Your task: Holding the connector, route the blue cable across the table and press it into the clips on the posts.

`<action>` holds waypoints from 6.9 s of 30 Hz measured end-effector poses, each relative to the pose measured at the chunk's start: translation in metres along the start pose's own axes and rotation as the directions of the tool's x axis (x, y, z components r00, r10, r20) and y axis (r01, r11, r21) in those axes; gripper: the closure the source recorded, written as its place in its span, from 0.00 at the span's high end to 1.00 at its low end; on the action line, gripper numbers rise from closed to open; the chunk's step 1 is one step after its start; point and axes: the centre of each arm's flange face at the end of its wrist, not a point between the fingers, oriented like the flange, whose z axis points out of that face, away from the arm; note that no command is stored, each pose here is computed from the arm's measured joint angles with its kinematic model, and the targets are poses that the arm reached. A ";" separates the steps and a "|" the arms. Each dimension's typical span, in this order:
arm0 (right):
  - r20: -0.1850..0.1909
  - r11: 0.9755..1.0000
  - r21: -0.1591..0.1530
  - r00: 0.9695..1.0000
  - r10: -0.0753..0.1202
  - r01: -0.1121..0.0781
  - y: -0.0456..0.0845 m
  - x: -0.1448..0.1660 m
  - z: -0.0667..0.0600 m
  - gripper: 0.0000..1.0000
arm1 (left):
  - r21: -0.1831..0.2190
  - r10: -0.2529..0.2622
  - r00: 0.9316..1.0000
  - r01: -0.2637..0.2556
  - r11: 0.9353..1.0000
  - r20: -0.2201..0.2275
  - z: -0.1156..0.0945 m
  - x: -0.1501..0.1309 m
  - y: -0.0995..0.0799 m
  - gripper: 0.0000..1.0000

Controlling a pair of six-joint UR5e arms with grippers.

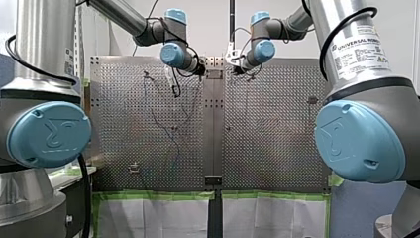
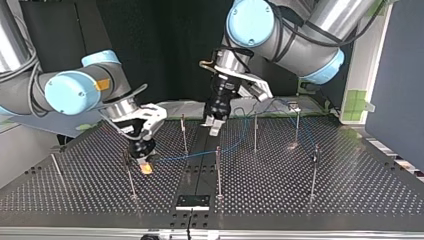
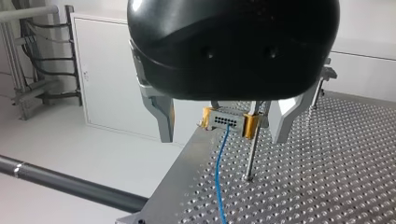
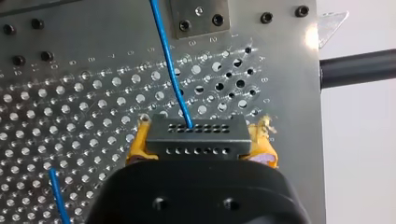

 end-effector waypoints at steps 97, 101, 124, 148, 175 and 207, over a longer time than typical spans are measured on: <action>0.000 0.999 -0.038 1.000 0.000 0.000 0.021 0.001 -0.005 0.00 | -0.167 0.048 0.997 -0.036 0.985 0.065 0.155 0.031 -0.024 0.00; 0.000 0.999 -0.039 1.000 0.000 0.000 0.021 0.001 -0.005 0.00 | -0.165 0.047 0.997 -0.037 0.986 0.061 0.154 0.031 -0.025 0.21; -0.002 0.999 -0.040 1.000 0.000 0.000 0.023 0.001 -0.005 0.00 | -0.224 0.059 0.997 -0.044 0.974 0.058 0.139 0.013 -0.027 0.58; 0.000 0.999 -0.040 1.000 0.002 -0.002 0.023 0.001 -0.005 0.00 | -0.191 0.059 0.997 -0.050 0.980 0.042 0.134 0.014 -0.039 0.01; 0.000 0.999 -0.040 1.000 0.003 -0.003 0.023 0.001 -0.005 0.00 | -0.192 0.048 0.998 -0.041 0.980 0.029 0.122 0.011 -0.039 0.42; 0.053 0.999 -0.050 0.999 0.010 -0.007 0.022 -0.028 -0.011 0.00 | -0.179 0.055 0.999 -0.054 0.982 0.001 0.102 0.052 -0.042 0.00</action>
